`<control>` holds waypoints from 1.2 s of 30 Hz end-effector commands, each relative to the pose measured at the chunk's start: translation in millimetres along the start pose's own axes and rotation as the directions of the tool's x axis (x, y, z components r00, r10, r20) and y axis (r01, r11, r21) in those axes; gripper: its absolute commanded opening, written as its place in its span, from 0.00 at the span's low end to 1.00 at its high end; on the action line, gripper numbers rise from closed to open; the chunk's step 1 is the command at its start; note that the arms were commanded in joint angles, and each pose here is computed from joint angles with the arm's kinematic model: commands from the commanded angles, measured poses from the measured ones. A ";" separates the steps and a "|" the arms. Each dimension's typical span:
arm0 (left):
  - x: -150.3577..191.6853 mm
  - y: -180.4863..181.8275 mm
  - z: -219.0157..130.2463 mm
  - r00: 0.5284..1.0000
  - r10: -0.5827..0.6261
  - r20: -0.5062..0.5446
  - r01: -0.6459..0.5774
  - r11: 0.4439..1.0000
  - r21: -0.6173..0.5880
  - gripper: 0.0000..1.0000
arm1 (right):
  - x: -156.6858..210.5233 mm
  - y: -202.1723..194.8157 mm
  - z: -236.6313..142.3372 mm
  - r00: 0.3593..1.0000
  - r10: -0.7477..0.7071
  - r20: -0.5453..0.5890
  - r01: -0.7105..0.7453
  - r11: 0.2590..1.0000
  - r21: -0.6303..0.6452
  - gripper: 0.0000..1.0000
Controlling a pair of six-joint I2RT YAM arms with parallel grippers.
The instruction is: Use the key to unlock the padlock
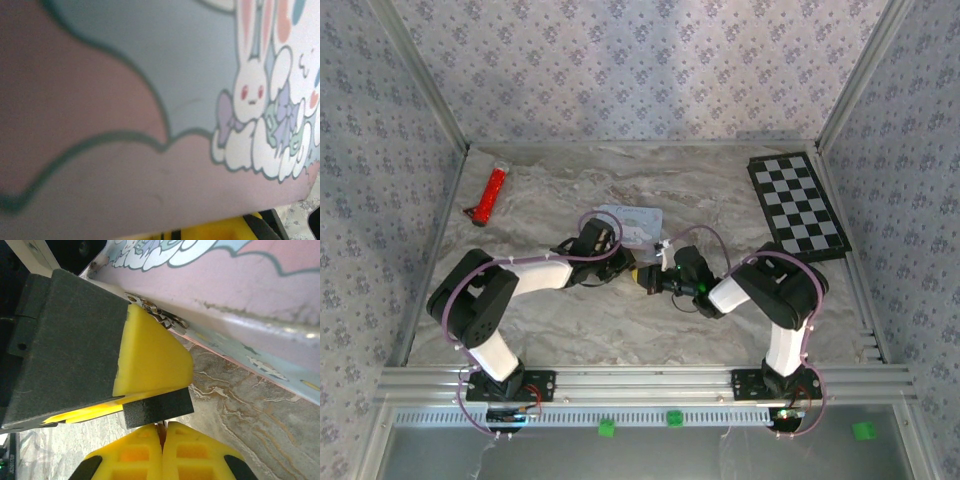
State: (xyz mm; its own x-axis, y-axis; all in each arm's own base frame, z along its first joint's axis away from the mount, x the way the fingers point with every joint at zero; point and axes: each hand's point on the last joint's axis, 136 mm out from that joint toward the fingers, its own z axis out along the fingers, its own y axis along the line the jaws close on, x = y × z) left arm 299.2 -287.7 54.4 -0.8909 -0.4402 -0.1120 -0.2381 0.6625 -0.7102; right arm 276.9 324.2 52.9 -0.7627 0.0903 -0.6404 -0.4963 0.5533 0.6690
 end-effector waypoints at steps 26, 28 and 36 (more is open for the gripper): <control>-108.3 -12.8 -52.0 0.909 0.413 0.062 -0.394 0.897 -0.199 1.00 | -17.0 -22.2 -11.7 0.993 0.097 0.068 -0.106 0.983 0.150 0.00; -109.5 -9.2 -37.6 0.917 0.397 0.030 -0.387 0.906 -0.169 1.00 | -19.2 -32.6 -11.5 0.990 0.128 0.056 -0.136 0.976 0.172 0.00; -102.1 10.4 -9.2 0.952 0.307 0.002 -0.304 0.941 -0.149 0.99 | -28.4 -50.7 -14.9 0.983 0.182 0.026 -0.184 0.967 0.179 0.00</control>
State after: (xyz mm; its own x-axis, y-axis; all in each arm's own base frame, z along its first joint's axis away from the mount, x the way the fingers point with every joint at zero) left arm 387.6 -224.7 76.3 -0.9056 -0.2034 -0.3723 0.0082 0.8690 -0.4947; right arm 314.2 283.0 48.4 -0.8041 0.2133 -0.5549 -0.3010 0.6589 0.6894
